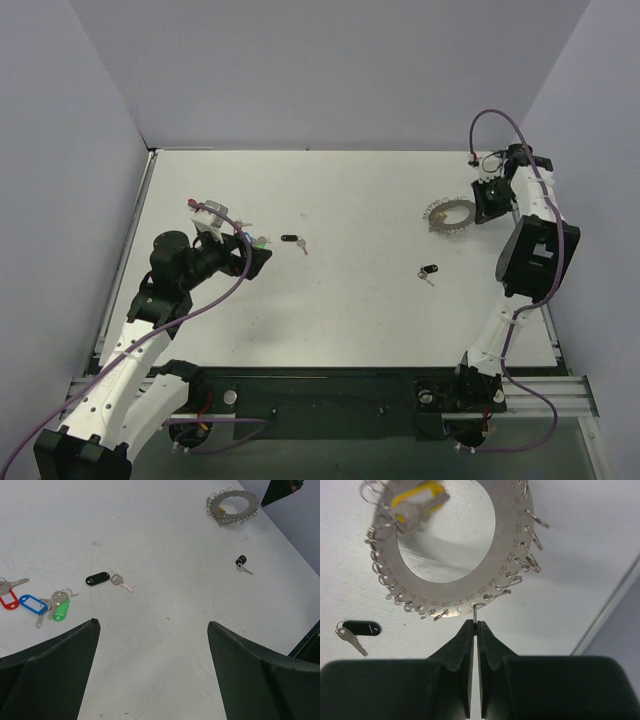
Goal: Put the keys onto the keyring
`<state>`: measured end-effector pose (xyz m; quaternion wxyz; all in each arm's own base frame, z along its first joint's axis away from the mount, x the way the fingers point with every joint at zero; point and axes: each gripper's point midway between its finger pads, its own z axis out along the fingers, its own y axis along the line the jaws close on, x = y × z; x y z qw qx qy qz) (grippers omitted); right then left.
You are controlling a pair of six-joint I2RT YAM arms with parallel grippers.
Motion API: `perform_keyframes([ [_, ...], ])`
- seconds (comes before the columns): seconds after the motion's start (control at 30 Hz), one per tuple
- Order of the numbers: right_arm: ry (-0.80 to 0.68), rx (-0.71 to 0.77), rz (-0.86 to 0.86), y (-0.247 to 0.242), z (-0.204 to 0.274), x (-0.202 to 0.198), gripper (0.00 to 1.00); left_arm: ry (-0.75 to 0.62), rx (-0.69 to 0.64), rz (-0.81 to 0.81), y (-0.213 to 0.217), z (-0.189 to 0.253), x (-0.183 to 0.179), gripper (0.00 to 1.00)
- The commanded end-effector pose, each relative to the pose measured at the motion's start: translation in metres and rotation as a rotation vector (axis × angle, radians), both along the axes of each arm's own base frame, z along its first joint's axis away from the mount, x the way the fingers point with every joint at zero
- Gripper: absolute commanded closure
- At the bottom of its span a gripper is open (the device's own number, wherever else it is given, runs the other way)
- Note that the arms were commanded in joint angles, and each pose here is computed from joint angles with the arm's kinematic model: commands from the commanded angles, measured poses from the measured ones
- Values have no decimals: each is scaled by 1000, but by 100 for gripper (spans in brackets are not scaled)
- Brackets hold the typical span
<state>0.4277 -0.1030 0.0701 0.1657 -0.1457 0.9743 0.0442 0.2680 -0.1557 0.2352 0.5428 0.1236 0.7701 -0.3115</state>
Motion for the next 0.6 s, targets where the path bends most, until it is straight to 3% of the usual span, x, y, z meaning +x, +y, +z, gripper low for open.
perform_keyframes([
  [0.0,-143,-57,-3,8,65,5,100,-76,-12,-7,0,27,4,0],
  [0.3,-307,-124,87,47,146,8,100,-81,-14,-1,1,29,3,0],
  [0.57,-412,-104,190,94,197,-15,100,-85,-19,0,2,29,2,0],
])
